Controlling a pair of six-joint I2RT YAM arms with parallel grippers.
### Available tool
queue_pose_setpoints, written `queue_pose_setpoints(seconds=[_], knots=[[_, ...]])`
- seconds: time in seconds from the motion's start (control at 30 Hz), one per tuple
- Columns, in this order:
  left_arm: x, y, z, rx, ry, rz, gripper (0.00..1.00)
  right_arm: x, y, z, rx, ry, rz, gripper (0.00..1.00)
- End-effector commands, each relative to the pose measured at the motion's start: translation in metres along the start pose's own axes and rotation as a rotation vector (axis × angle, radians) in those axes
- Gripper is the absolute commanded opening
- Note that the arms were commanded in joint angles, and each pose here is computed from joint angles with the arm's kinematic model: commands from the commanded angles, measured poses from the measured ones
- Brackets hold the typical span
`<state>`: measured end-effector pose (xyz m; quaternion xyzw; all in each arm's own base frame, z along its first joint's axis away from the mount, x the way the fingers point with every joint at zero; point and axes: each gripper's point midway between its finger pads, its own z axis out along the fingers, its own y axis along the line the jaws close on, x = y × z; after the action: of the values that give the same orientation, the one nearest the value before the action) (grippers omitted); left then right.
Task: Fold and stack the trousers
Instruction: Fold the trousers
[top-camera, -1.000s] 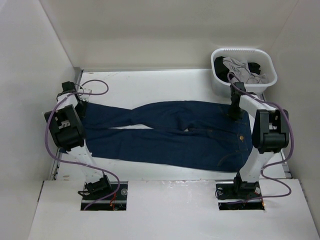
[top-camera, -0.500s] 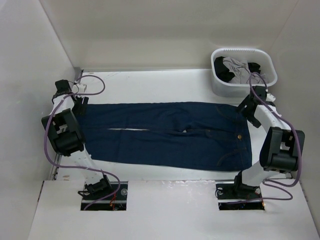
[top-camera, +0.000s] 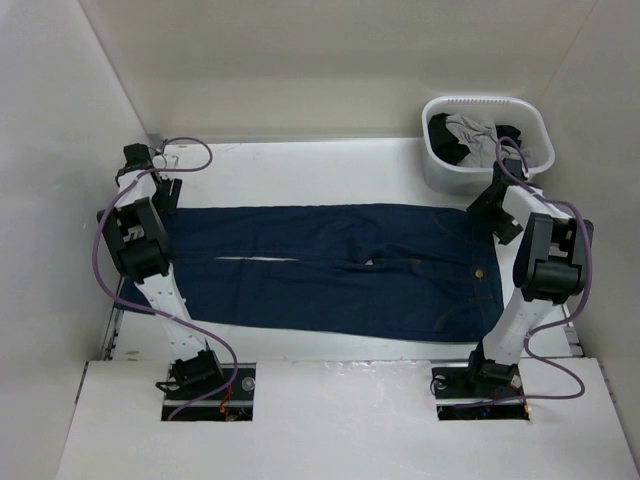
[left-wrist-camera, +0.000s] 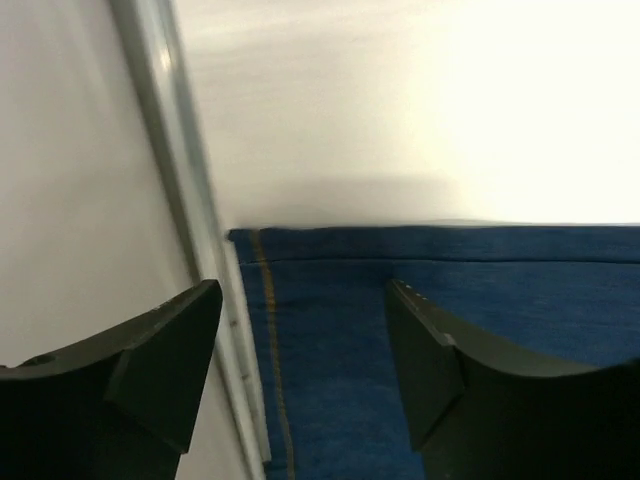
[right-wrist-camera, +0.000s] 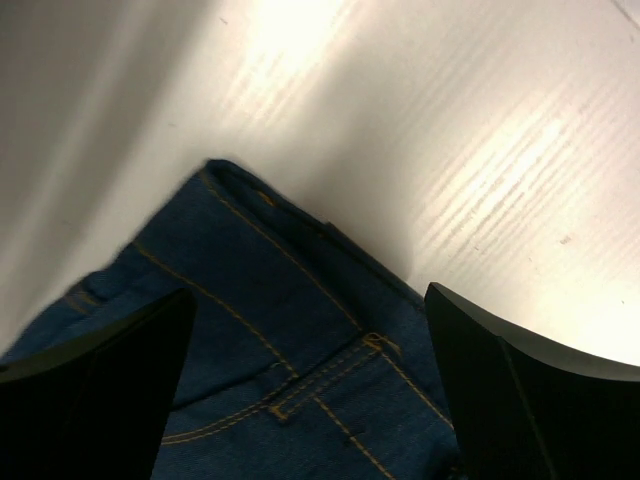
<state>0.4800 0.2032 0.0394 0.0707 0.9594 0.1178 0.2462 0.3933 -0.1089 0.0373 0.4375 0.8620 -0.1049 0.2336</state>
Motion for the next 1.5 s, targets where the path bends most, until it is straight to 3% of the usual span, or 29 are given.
queue_pose_setpoints(seconds=[0.0, 0.03, 0.13, 0.17, 0.27, 0.43, 0.47, 0.5, 0.53, 0.57, 0.6, 0.8, 0.93, 1.03, 1.27, 1.37, 1.47], knots=[[0.069, -0.013, 0.016, 0.050, 0.259, -0.027, 0.62, -0.007, 0.008, -0.010, -0.002, 0.003, 0.015, 1.00], [0.075, -0.017, 0.016, 0.074, 0.279, -0.023, 0.58, -0.005, 0.009, -0.010, -0.011, 0.012, 0.019, 1.00], [0.074, -0.030, 0.014, 0.135, 0.261, -0.039, 0.21, 0.001, 0.013, -0.007, -0.027, 0.031, 0.041, 0.98], [0.070, -0.030, 0.013, 0.137, 0.244, -0.045, 0.13, 0.002, 0.014, -0.007, -0.033, 0.030, 0.050, 0.93], [0.057, -0.028, 0.007, 0.130, 0.183, -0.040, 0.04, 0.011, 0.027, -0.005, -0.090, 0.075, 0.066, 0.77], [0.033, -0.012, -0.011, 0.065, 0.091, -0.022, 0.00, 0.040, 0.037, 0.004, -0.138, 0.161, 0.102, 0.36], [0.030, -0.010, -0.014, 0.056, 0.080, -0.022, 0.00, 0.045, 0.034, 0.006, -0.125, 0.163, 0.116, 0.35], [0.028, -0.007, -0.017, 0.048, 0.074, -0.022, 0.00, 0.048, 0.031, 0.007, -0.116, 0.158, 0.129, 0.38], [0.026, -0.002, -0.020, 0.034, 0.066, -0.021, 0.00, 0.051, 0.027, 0.006, -0.104, 0.153, 0.143, 0.50], [0.025, 0.002, -0.024, 0.021, 0.061, -0.017, 0.00, 0.051, 0.022, 0.004, -0.087, 0.140, 0.158, 0.72], [0.025, 0.007, -0.027, 0.005, 0.055, -0.013, 0.00, 0.050, 0.016, 0.001, -0.068, 0.114, 0.169, 1.00], [0.027, 0.040, -0.039, -0.124, 0.029, 0.025, 0.00, 0.046, -0.016, -0.013, 0.051, 0.001, 0.267, 1.00], [0.032, 0.059, -0.040, -0.200, 0.041, 0.046, 0.00, 0.043, -0.003, -0.034, 0.035, -0.043, 0.304, 1.00], [0.033, 0.060, -0.041, -0.209, 0.040, 0.077, 0.00, 0.025, 0.007, -0.057, 0.003, -0.133, 0.277, 1.00], [0.021, 0.045, -0.039, -0.198, 0.013, 0.117, 0.00, 0.024, -0.023, -0.046, 0.164, -0.122, 0.228, 1.00], [0.012, 0.041, -0.041, -0.187, -0.007, 0.114, 0.12, 0.016, -0.027, -0.037, 0.195, -0.118, 0.180, 1.00], [0.003, 0.035, -0.044, -0.146, -0.042, 0.085, 0.33, 0.016, -0.022, -0.021, 0.199, -0.054, 0.129, 1.00]])
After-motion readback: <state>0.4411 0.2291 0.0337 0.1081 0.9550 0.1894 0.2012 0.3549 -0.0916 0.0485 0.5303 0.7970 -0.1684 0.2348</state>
